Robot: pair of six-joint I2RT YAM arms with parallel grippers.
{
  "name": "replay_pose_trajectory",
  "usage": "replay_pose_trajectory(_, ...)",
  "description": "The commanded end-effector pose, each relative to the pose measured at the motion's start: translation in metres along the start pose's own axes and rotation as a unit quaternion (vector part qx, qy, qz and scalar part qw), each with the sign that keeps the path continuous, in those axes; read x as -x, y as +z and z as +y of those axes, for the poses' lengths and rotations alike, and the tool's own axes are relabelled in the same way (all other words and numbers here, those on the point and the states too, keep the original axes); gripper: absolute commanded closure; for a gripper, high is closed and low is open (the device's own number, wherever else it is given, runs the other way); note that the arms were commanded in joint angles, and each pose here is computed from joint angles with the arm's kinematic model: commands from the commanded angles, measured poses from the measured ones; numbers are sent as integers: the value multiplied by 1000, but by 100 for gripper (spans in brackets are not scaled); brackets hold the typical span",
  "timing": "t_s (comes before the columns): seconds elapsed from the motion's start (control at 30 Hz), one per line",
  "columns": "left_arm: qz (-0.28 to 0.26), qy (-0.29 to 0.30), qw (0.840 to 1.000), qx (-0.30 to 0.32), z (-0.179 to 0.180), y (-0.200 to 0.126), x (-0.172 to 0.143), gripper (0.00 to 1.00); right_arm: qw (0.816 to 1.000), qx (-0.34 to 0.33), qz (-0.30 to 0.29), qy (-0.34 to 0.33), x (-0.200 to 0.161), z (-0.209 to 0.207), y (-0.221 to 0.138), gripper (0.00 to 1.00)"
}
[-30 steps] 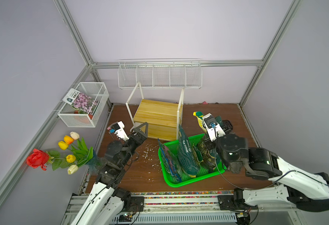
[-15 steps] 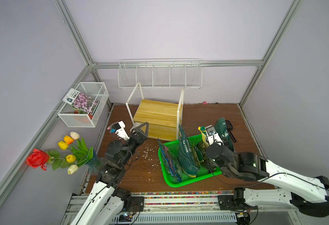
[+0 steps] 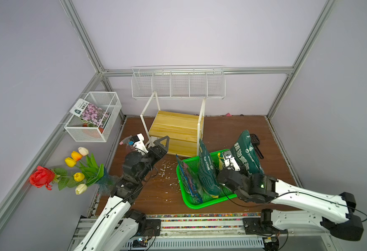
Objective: Take down the fertilizer bag from the shelf
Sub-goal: Place the fertilizer bag in the storage box.
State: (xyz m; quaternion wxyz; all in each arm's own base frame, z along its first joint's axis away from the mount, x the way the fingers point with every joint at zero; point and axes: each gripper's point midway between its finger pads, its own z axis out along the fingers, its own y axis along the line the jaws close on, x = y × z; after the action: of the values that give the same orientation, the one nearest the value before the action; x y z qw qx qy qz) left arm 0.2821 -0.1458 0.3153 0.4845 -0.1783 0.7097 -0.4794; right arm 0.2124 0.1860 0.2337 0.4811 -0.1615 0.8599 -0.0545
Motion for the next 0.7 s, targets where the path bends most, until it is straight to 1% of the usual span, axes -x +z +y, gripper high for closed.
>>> replay_pose_trajectory(0.0, -2, -1, 1000, -20, -16, -3, 6, 1, 999, -7, -6, 39, -2, 1, 6, 100)
replay_pose_trajectory(0.13, -5, -2, 1000, -17, -12, -7, 5, 1, 998, -27, 29, 51, -37, -1, 18, 100)
replay_pose_trajectory(0.27, -10, 1, 1000, -16, -11, -9, 6, 1, 995, -26, 72, 71, -74, 1, 27, 100)
replay_pose_trajectory(0.47, -11, 2, 1000, -16, -9, -8, 5, 1, 987, 39, 127, 90, -107, 31, 34, 100)
replay_pose_trajectory(0.67, -14, 6, 1000, -12, -6, -11, 5, 1, 979, 60, 176, 89, -132, 47, 44, 100)
